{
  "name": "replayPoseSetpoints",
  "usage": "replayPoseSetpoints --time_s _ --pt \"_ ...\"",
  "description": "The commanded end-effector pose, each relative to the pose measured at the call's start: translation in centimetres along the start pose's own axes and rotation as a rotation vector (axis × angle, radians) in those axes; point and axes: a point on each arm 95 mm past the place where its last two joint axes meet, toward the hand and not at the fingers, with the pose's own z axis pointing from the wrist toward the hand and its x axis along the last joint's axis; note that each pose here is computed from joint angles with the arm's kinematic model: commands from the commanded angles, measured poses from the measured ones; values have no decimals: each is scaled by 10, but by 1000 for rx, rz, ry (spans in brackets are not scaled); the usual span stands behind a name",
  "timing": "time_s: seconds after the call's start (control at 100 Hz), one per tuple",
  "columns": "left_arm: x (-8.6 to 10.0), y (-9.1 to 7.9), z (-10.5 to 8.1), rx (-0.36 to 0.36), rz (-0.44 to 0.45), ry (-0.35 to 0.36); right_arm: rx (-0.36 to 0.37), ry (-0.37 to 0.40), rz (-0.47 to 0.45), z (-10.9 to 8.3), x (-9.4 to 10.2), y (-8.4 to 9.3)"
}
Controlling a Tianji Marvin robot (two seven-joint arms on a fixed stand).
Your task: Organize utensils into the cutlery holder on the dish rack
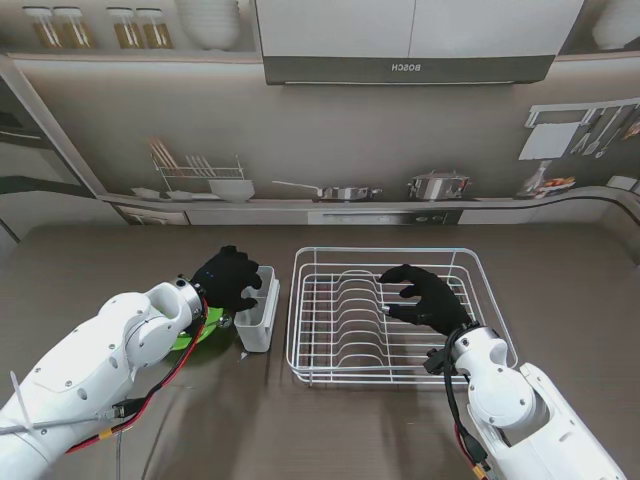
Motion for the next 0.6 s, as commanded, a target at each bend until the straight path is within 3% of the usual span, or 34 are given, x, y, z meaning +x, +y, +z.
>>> replayPoseSetpoints --time_s 0.0,0.59 --pt "-2 -1 2 -12 -1 3 14 1 8 0 1 -4" --pt "0 9 20 -35 20 46 10 -7 26 1 0 -4"
